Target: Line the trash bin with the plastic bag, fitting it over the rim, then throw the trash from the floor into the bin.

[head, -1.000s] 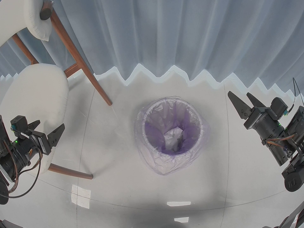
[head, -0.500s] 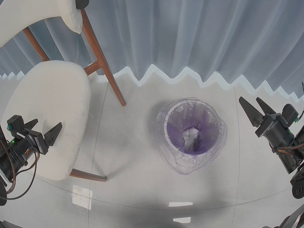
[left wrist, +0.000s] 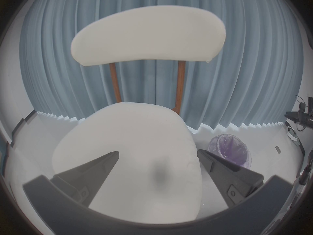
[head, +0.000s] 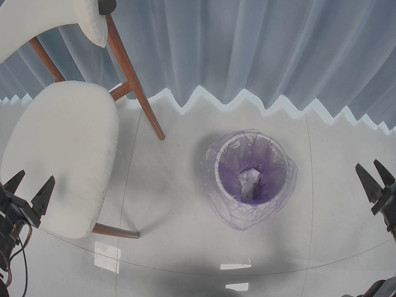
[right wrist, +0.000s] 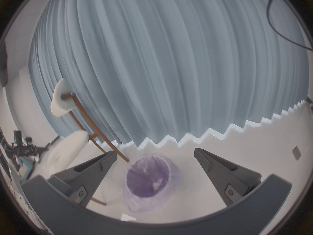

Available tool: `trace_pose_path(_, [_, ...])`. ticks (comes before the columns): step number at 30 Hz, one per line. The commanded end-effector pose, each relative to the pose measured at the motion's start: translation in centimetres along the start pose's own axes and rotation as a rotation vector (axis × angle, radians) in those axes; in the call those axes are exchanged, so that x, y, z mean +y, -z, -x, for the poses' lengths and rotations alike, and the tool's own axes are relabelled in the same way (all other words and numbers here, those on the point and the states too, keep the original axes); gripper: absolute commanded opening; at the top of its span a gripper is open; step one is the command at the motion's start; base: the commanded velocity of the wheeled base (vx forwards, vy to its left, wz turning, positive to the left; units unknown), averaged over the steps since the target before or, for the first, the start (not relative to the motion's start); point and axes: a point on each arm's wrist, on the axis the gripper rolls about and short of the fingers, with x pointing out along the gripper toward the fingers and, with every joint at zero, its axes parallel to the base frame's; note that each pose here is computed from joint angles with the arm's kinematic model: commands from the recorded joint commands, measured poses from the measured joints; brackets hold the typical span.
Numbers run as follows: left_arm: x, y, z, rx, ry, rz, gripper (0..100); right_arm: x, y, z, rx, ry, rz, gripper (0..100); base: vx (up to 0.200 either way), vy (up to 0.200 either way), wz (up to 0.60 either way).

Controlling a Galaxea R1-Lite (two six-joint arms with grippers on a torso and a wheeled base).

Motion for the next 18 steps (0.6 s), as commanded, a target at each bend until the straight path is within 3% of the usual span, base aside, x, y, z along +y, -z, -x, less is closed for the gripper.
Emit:
trace_pose_path(1, [0.0, 3.0, 7.7, -0.125, -0.067, 0.006, 100, -0.7, 1.6, 10.1, -0.039, 0.073, 0.236, 100, 0.000, 0.000, 0.00])
trace_pose_path(2, [0.0, 3.0, 7.7, -0.125, -0.067, 0.006, 100, -0.7, 1.6, 10.1, -0.039, 0.073, 0.236, 100, 0.000, 0.000, 0.00])
trace_pose_path(3, [-0.1, 4.3, 9.5, -0.104, -0.069, 0.014, 100, -1.0, 3.7, 12.6, -0.011, 0.097, 0.305, 100, 0.000, 0.000, 0.00])
trace_pose_path(4, [-0.1, 5.2, 10.3, -0.085, -0.071, 0.021, 100, -1.3, 5.2, 13.5, 0.018, 0.127, 0.323, 100, 0.000, 0.000, 0.00])
trace_pose_path(5, [-0.1, 5.7, 10.6, -0.072, -0.072, 0.021, 100, -1.4, 5.7, 13.6, 0.044, 0.142, 0.319, 100, 0.000, 0.000, 0.00])
trace_pose_path(7, [-0.3, 8.7, 12.6, -0.031, -0.074, 0.008, 100, -1.8, 6.1, 13.3, 0.118, 0.272, 0.291, 100, 0.000, 0.000, 0.00])
trace_pose_path(8, [-0.3, 9.2, 12.7, 0.040, -0.086, -0.003, 100, -1.9, 6.3, 13.4, 0.126, 0.299, 0.268, 100, 0.000, 0.000, 0.00])
trace_pose_path(10, [-0.3, 8.9, 12.8, 0.038, -0.081, -0.026, 100, -1.9, 6.5, 13.5, 0.145, 0.303, 0.213, 100, 0.000, 0.000, 0.00])
trace_pose_path(13, [-0.3, 9.0, 12.6, 0.007, -0.073, -0.033, 100, -1.8, 6.5, 13.5, 0.152, 0.245, 0.177, 100, 0.000, 0.000, 0.00])
trace_pose_path(14, [-0.3, 8.9, 12.6, 0.002, -0.064, -0.037, 100, -1.5, 6.5, 13.5, 0.169, 0.104, 0.177, 100, 0.000, 0.000, 0.00])
trace_pose_path(15, [-0.3, 8.9, 12.6, -0.006, -0.058, -0.028, 100, -1.3, 6.6, 13.5, 0.179, 0.039, 0.199, 100, 0.000, 0.000, 0.00])
trace_pose_path(18, [-0.4, 8.9, 12.6, -0.012, -0.054, -0.012, 100, -1.2, 6.6, 13.5, 0.192, -0.007, 0.209, 100, 0.000, 0.000, 0.00])
